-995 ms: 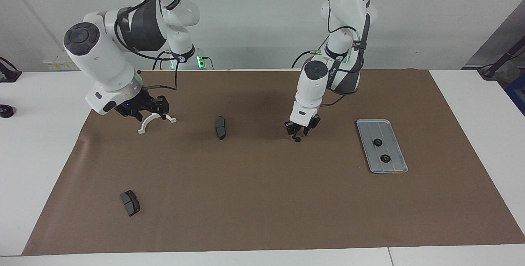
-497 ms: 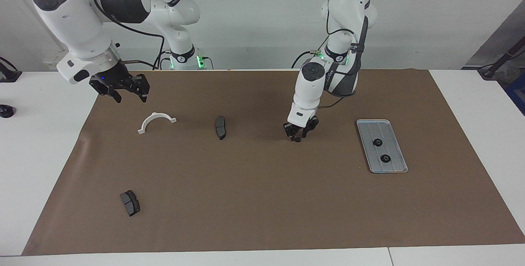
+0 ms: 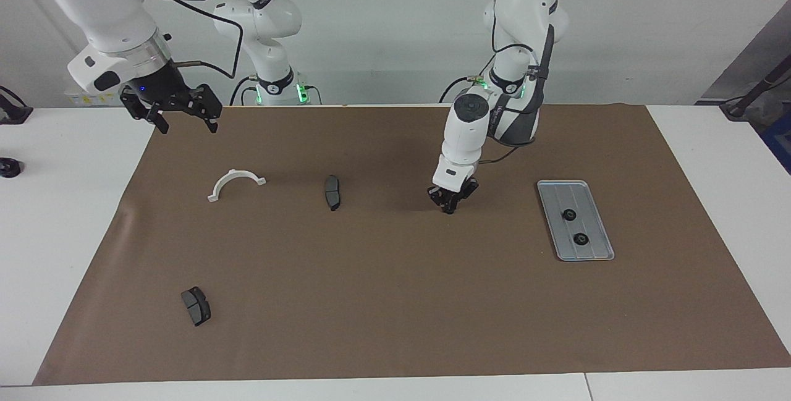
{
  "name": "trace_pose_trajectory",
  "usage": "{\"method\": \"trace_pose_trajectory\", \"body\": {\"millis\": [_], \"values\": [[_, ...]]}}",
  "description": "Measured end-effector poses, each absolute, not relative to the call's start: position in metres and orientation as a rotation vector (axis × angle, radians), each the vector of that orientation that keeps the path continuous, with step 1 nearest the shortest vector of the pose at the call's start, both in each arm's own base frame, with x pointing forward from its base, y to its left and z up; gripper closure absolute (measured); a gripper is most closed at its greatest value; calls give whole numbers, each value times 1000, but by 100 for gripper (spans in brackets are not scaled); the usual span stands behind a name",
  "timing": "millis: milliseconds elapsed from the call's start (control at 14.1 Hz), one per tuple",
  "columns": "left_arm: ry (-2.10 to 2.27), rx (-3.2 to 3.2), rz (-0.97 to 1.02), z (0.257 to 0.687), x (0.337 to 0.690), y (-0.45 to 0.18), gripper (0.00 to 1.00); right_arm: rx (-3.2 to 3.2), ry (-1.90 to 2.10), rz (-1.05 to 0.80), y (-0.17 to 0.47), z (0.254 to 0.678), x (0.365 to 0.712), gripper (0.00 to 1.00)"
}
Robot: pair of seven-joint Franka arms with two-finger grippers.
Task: Pick bearing gear from pile to tray
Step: 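Carry the third gear toward the tray while the right arm returns, then lower the third gear onto the tray and open the left gripper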
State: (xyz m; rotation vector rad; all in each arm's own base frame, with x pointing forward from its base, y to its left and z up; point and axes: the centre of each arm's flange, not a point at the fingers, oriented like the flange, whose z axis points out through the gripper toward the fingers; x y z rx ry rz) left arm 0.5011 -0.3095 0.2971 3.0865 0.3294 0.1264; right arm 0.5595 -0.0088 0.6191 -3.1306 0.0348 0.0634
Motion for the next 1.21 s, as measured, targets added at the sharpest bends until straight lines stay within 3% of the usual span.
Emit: {"method": "trace_pose_trajectory", "body": {"millis": [355,568,852,1208], "values": [[336,3083,136,301,505,-308,77,-3131,38,63,-9,619,559,0],[391,3081,163,327,527,-289,77,-3131,27,63,-6,619,560,0],[358,3127,166,374,565,-190,77,-3131,21,63,-4,619,560,0],[203,3153,136,377,590,-55,77,-3131,22,63,-4,619,560,0]]}}
